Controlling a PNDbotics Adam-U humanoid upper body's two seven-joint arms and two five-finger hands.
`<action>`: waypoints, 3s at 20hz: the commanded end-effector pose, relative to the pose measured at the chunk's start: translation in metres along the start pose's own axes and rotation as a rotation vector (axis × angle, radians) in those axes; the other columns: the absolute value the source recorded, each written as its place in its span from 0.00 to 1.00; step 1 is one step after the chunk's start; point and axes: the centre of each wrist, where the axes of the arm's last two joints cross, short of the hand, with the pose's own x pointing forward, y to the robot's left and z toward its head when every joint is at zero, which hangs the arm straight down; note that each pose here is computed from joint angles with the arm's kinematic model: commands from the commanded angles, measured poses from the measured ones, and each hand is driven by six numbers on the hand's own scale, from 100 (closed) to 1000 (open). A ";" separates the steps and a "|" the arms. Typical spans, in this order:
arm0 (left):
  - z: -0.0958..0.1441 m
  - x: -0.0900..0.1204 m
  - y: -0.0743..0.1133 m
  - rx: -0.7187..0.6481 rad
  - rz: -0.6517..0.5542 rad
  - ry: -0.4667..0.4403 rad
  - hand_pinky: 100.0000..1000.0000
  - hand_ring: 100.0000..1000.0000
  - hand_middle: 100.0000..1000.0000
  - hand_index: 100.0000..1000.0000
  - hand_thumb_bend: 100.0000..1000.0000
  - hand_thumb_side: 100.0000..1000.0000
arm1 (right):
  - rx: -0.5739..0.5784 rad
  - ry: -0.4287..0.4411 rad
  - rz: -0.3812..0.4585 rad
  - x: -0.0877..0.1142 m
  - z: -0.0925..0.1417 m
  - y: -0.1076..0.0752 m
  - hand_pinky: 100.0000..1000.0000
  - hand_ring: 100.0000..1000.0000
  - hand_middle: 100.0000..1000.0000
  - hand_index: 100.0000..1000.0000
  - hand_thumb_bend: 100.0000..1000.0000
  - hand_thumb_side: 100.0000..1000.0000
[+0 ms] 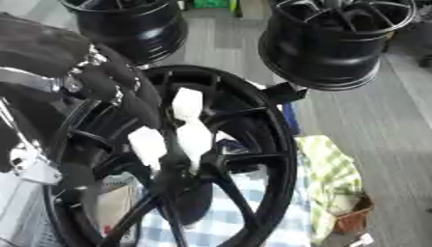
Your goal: Pull the pin out of the wheel hub.
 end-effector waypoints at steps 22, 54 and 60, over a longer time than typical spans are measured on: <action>0.003 -0.005 -0.022 -0.108 -0.147 0.068 0.92 0.92 0.82 0.91 0.33 0.17 | -0.027 -0.007 -0.005 0.002 0.000 -0.002 0.73 0.63 0.63 0.74 0.00 0.22; 0.014 -0.014 -0.035 0.000 0.083 0.178 0.88 0.88 0.72 0.86 0.38 0.39 | -0.054 0.021 -0.030 -0.005 0.002 -0.001 0.73 0.62 0.62 0.74 0.00 0.24; 0.010 -0.027 -0.034 -0.006 0.092 0.175 0.88 0.88 0.75 0.89 0.37 0.35 | -0.059 0.024 -0.038 -0.005 0.001 0.000 0.73 0.62 0.62 0.74 0.00 0.25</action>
